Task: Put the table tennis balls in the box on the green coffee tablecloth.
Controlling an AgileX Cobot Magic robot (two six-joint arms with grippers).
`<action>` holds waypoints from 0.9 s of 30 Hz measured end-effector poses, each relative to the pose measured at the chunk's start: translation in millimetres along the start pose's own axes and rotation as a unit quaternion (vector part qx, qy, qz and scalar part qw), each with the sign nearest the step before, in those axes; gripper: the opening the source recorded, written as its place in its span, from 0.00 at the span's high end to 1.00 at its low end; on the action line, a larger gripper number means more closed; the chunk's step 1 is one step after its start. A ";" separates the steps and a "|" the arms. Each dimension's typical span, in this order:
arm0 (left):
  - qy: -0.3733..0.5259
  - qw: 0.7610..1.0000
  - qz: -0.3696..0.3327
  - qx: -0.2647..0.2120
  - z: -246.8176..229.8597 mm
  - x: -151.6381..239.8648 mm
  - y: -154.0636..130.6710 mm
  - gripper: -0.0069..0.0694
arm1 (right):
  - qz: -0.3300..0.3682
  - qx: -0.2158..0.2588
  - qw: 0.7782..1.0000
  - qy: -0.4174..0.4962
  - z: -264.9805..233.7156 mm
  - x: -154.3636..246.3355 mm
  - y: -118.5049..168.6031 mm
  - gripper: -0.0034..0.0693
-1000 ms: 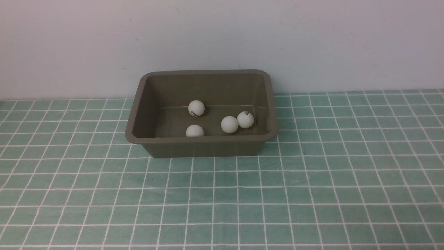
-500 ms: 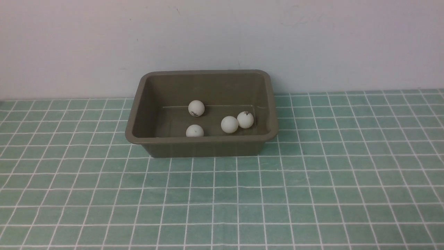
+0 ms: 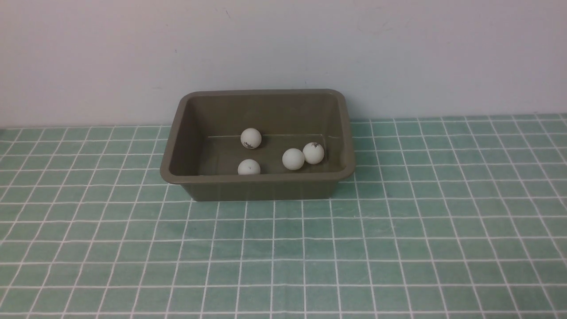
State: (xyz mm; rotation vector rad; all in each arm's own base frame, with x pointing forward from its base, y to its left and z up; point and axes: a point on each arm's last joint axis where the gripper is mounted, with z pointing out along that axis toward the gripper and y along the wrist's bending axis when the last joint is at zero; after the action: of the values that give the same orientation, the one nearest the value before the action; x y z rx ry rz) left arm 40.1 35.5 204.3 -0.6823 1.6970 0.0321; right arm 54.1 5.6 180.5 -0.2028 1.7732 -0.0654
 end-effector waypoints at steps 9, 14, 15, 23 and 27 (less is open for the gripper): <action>-0.038 0.995 -0.031 0.087 -1.5 -7.1 -15.5 0.92 | 0.000 0.000 1.000 0.000 0.0 0.0 0.0 0.98; -0.051 0.988 -0.009 0.149 0.2 -0.9 -24.6 0.92 | 0.000 0.000 1.000 0.000 0.0 0.0 0.0 0.98; -0.045 0.987 -0.004 0.151 1.1 2.2 -24.6 0.92 | 0.000 0.000 1.000 0.000 0.0 0.0 0.0 0.98; 0.026 0.978 0.118 0.168 4.0 25.9 -24.9 0.92 | 0.000 0.000 1.000 0.000 0.0 0.0 0.0 0.98; 0.016 0.947 0.247 0.205 1.6 29.7 -30.2 0.92 | 0.000 0.000 1.000 0.000 0.0 0.0 0.0 0.98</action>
State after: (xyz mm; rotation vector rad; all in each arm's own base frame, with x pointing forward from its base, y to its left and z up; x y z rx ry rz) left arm 52.7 -1.1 187.3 0.0621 1.7950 0.0188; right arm 54.1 5.6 180.5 -0.2028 1.7732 -0.0654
